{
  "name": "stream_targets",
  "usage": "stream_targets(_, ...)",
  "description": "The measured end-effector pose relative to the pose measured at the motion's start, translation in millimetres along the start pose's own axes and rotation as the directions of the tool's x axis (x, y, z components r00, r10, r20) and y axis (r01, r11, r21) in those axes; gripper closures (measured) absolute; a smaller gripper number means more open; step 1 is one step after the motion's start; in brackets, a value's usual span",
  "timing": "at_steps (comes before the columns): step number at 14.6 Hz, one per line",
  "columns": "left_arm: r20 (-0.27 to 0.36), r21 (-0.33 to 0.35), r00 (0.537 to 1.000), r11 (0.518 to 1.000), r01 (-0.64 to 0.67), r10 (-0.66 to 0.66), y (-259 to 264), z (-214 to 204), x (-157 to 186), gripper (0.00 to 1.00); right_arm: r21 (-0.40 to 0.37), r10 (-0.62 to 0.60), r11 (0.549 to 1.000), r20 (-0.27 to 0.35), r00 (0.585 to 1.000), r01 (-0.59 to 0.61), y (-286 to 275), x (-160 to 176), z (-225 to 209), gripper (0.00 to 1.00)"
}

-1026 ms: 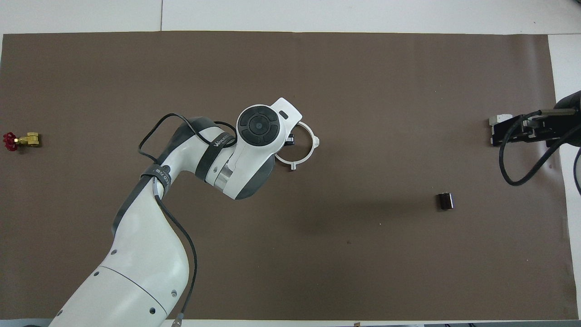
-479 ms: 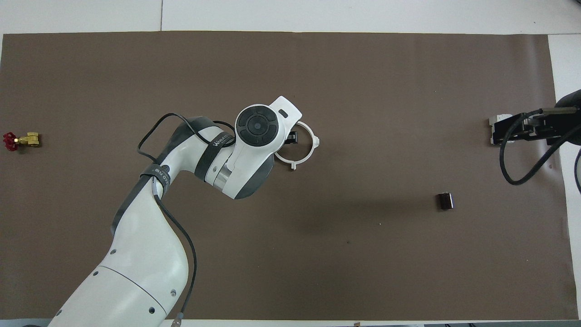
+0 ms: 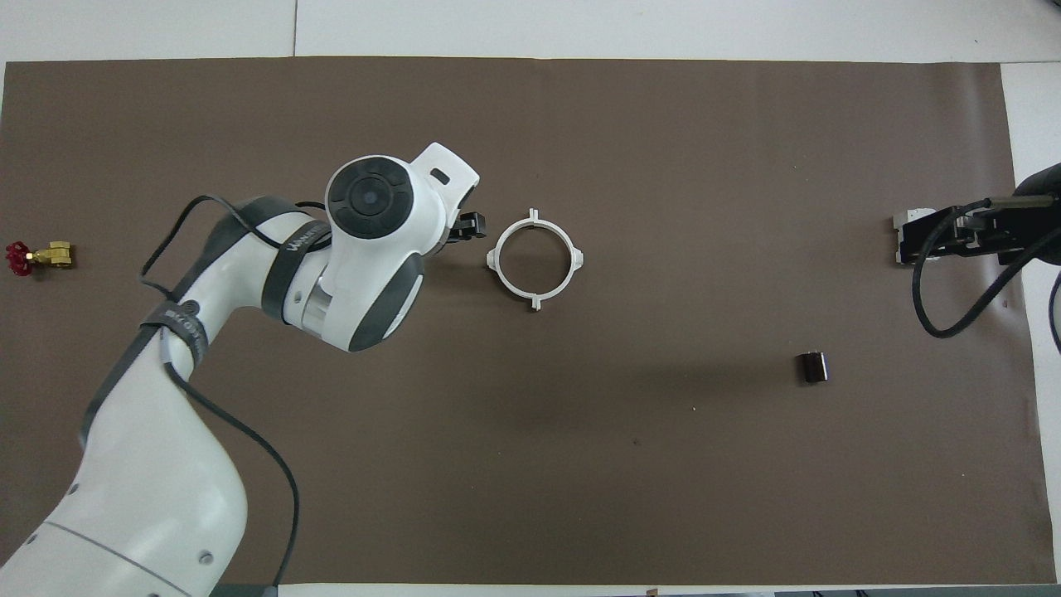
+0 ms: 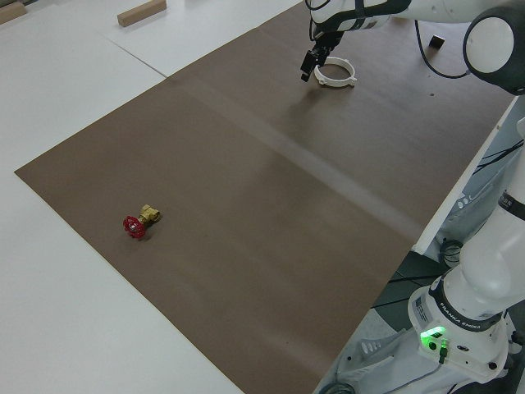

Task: Assemble drain pipe with both arms

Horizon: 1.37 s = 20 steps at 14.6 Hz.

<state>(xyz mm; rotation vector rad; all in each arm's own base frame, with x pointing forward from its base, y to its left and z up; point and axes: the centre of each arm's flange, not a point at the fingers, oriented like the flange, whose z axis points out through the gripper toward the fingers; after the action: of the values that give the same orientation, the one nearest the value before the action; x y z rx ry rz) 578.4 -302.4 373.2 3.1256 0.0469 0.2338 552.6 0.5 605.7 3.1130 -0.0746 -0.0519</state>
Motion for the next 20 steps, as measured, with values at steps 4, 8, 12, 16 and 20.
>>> stream_targets(4,0.01,0.02,1.0,1.0,-0.016,0.015,-100.9,-44.3,4.0,0.0,0.0,0.0,1.0,0.0,1.0,0.0,-0.2,0.0,-0.2,0.0)
stream_targets(8,0.052,0.048,0.999,0.999,0.004,-0.006,-177.4,-67.4,12.8,0.0,0.001,-0.004,1.0,-0.005,1.0,0.004,-2.0,-0.5,-2.7,0.0)
stream_targets(12,0.068,0.058,0.997,0.997,-0.046,0.042,-261.5,-103.5,17.4,0.0,0.001,-0.005,1.0,-0.009,1.0,0.005,-2.5,-3.7,-7.2,0.0)
stream_targets(16,0.088,0.023,0.996,0.999,-0.031,0.029,-307.4,-161.3,23.8,0.0,0.001,-0.005,1.0,-0.012,1.0,0.005,-2.4,-4.7,-9.1,0.0)
stream_targets(20,0.11,0.005,0.994,1.0,-0.029,0.028,-311.5,-225.8,28.6,0.0,0.001,-0.004,1.0,-0.013,1.0,0.004,-2.2,-4.5,-9.2,0.0)
